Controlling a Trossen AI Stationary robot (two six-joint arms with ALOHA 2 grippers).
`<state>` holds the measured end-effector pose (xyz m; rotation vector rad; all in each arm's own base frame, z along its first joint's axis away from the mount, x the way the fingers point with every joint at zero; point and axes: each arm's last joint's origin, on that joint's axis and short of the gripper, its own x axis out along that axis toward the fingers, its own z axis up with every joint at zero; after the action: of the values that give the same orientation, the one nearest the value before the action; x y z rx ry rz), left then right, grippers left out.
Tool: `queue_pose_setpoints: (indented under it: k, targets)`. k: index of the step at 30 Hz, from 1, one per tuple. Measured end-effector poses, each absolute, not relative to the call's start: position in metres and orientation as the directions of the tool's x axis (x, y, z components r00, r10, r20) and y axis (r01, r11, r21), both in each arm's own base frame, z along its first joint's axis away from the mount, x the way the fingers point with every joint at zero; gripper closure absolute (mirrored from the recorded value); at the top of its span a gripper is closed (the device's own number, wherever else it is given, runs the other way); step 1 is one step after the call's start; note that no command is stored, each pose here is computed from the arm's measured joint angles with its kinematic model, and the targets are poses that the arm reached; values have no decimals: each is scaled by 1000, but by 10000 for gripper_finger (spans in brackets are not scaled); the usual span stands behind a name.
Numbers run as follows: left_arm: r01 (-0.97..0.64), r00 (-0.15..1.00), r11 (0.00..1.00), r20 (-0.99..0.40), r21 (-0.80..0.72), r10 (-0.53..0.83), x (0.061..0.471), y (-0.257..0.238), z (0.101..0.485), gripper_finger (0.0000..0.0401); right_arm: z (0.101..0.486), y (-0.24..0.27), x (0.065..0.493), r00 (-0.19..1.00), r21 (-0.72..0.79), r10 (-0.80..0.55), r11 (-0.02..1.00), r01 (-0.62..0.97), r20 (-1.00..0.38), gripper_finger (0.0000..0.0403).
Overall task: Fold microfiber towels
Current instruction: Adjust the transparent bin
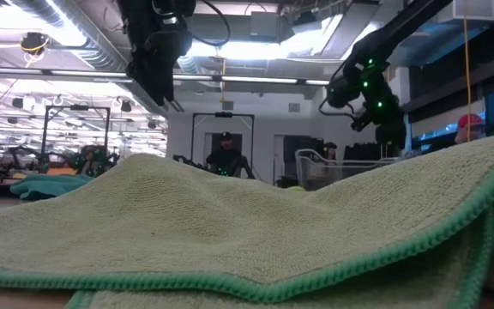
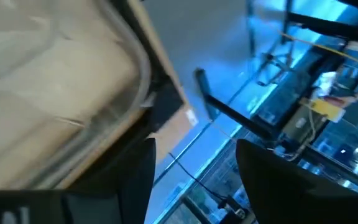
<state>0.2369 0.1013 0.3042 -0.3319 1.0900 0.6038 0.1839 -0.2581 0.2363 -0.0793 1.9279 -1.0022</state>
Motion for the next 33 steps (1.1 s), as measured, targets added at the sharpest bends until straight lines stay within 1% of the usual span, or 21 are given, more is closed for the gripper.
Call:
queue_pose_setpoints:
  k: [1,4,6,8,10,12,13,14,15,17,19,21,25,27,28,30,33]
  targets:
    - [-607,325,794,-899,39,293,237,101,304,166,241,-257,182,-566,-686,-446,649,329,-694,178]
    - [-603,325,797,-899,41,293,237,101,304,166,262,-249,176,-564,-747,-506,558,363,-652,178]
    - [-595,325,803,-899,46,293,237,101,304,166,278,-237,173,-496,-714,-515,531,455,-699,178]
    - [-594,325,803,-899,47,293,237,101,304,166,295,-220,170,-351,-589,-481,562,581,-804,178]
    - [-594,325,803,-899,46,293,237,101,304,166,310,-200,169,-128,-370,-397,625,687,-909,178]
    - [-594,325,803,-899,47,293,237,101,304,166,326,-179,168,109,-129,-298,676,725,-948,178]
    - [-594,326,803,-899,46,293,237,101,304,166,333,-169,168,203,-38,-260,697,717,-944,178]
    - [-594,325,803,-899,46,293,237,101,304,166,338,-159,168,273,21,-239,716,698,-932,178]
    - [-594,325,803,-899,46,293,237,101,304,166,340,-150,168,322,51,-230,739,671,-918,178]
    - [-594,325,803,-899,47,293,237,101,304,166,338,-134,169,381,64,-231,779,624,-895,178]
    - [-594,325,803,-899,46,293,237,101,304,166,323,-118,167,385,88,-199,786,612,-901,178]
    - [-594,326,803,-899,46,293,237,101,304,166,299,-104,165,361,112,-164,767,632,-918,178]
    - [-594,326,803,-899,46,293,237,101,304,166,238,-83,160,253,103,-102,721,685,-962,178]
    - [-594,330,803,-897,45,295,237,101,304,166,211,-75,158,229,105,-89,692,714,-969,178]
    - [-594,332,803,-896,45,295,238,102,305,166,199,-71,157,218,94,-96,685,722,-971,178]
    - [-595,342,803,-891,41,299,239,102,305,166,182,-68,156,204,42,-165,671,740,-965,178]
    - [-595,355,803,-884,38,305,240,102,306,166,167,-72,154,178,-76,-353,600,797,-918,178]
